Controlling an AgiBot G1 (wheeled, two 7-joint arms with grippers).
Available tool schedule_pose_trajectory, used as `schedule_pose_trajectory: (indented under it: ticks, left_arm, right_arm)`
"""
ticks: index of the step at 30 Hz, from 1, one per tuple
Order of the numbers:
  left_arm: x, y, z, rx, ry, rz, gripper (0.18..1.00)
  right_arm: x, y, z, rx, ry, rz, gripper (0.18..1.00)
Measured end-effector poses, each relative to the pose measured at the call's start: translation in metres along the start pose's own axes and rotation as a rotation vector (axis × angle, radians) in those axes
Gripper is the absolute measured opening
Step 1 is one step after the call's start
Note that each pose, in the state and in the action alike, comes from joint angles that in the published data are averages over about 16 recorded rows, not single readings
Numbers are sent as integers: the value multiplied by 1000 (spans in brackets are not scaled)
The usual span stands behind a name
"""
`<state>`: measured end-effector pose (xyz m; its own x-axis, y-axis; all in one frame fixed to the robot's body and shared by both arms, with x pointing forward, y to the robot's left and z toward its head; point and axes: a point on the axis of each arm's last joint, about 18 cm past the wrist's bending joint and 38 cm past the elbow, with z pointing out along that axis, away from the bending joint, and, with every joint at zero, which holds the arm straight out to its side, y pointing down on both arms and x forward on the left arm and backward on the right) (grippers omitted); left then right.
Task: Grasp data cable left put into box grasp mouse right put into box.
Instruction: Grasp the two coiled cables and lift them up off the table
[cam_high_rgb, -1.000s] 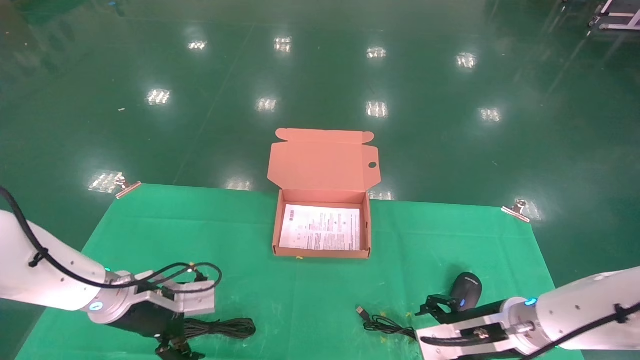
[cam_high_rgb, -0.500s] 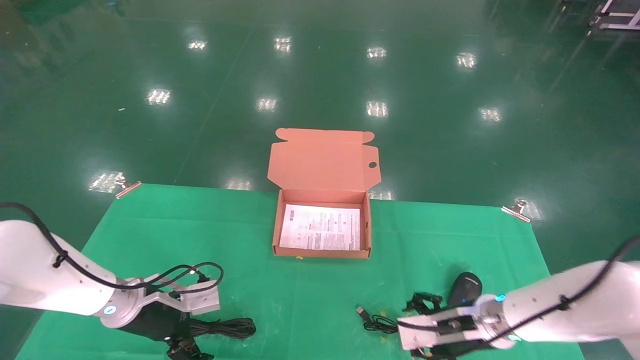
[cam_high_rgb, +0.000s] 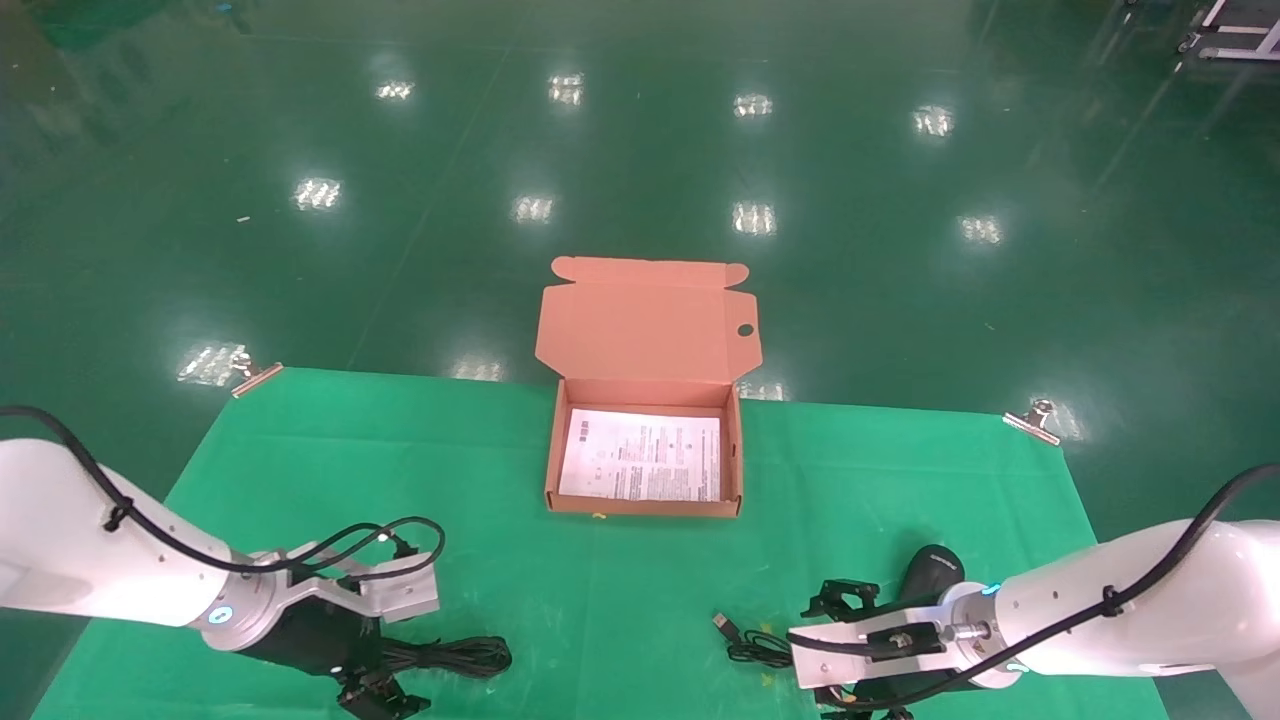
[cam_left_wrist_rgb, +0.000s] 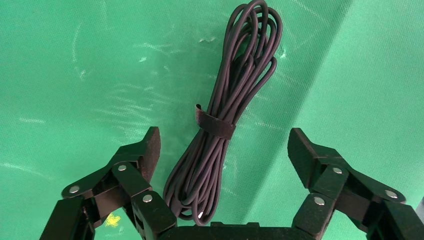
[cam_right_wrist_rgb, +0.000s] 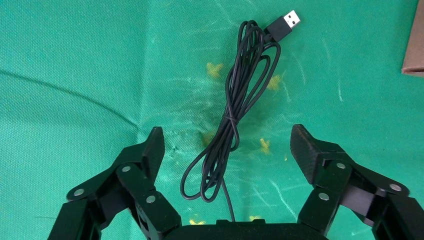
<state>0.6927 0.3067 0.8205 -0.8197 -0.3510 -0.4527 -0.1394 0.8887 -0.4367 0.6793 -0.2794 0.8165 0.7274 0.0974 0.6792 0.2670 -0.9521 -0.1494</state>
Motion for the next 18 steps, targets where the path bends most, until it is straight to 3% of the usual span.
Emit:
schedule_pose_trajectory:
  ticks: [9, 18]
  left_arm:
    - [1, -1, -1, 1, 3, 5, 869]
    - [1, -1, -1, 0, 5, 8, 681]
  right_arm:
    - [-1, 1, -2, -1, -2, -5, 841]
    - [-1, 1, -3, -2, -3, -7, 657]
